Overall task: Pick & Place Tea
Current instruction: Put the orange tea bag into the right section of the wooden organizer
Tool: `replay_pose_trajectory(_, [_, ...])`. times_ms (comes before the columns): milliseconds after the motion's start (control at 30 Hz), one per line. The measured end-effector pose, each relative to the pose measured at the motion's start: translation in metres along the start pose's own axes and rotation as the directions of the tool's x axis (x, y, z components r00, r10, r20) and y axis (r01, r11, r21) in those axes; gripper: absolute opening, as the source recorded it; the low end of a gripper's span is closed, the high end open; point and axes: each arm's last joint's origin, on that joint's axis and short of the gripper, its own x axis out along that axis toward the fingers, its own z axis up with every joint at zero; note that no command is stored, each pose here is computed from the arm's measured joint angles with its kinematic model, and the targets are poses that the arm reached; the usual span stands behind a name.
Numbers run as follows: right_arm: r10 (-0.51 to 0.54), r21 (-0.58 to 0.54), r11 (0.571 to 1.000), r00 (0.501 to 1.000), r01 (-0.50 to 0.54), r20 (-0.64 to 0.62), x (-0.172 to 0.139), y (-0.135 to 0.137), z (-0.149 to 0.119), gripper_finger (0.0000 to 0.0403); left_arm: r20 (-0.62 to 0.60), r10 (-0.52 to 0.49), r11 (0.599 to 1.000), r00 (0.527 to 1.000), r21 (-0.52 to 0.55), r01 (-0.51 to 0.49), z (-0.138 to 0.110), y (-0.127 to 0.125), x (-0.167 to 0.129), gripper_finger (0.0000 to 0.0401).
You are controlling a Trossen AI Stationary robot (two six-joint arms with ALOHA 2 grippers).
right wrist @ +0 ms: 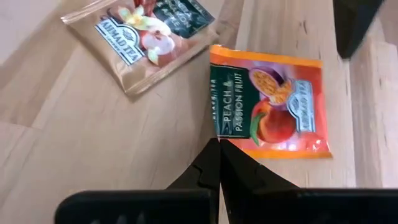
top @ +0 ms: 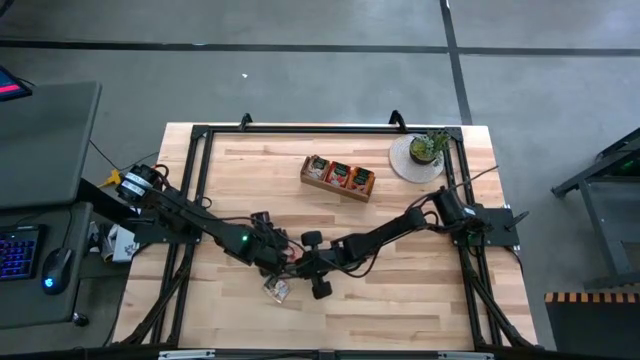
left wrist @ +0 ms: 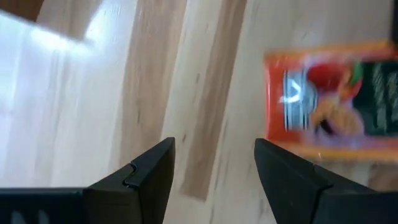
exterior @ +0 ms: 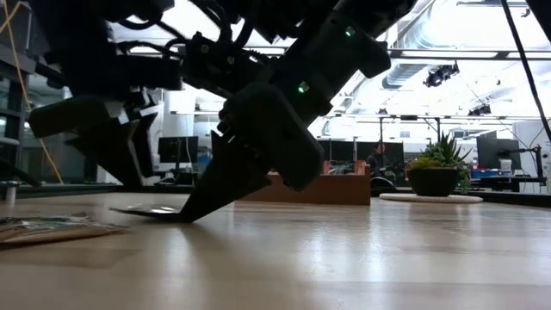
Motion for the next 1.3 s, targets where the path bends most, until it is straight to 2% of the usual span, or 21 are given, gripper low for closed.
replay_pose_trajectory(200, [-0.048,0.006,0.999,0.999,0.048,-0.021,-0.013,-0.001,0.004,0.0000,-0.072,0.054,0.998,0.996,-0.026,-0.056,-0.008,0.005,0.000,0.0216])
replay_pose_trajectory(500, [-0.080,0.042,0.996,0.996,0.081,-0.030,-0.053,-0.010,0.019,0.0000,-0.098,0.073,0.995,0.992,-0.057,-0.079,-0.010,0.007,-0.002,0.0216])
replay_pose_trajectory(600, [-0.108,0.085,0.990,0.994,0.110,-0.027,-0.071,-0.015,0.025,0.0000,-0.084,0.090,0.993,0.992,-0.065,-0.096,-0.010,0.009,-0.003,0.0216])
replay_pose_trajectory(800, [-0.161,0.137,0.976,0.983,0.171,-0.083,-0.093,-0.030,0.025,0.0000,-0.007,0.206,0.971,0.978,-0.125,-0.206,-0.011,0.026,-0.024,0.0216])
replay_pose_trajectory(900, [-0.179,0.191,0.962,0.978,0.196,-0.106,-0.104,-0.040,0.025,0.0000,0.040,0.262,0.955,0.964,-0.154,-0.253,-0.012,0.036,-0.036,0.0216])
replay_pose_trajectory(1133, [-0.216,0.339,0.907,0.966,0.252,-0.139,-0.138,-0.072,0.025,0.0000,0.062,0.389,0.902,0.919,-0.226,-0.367,-0.023,0.058,-0.056,0.0216])
replay_pose_trajectory(1300, [-0.243,0.422,0.858,0.955,0.294,-0.172,-0.175,-0.100,0.021,0.0000,0.090,0.431,0.879,0.898,-0.268,-0.395,-0.025,0.065,-0.063,0.0216])
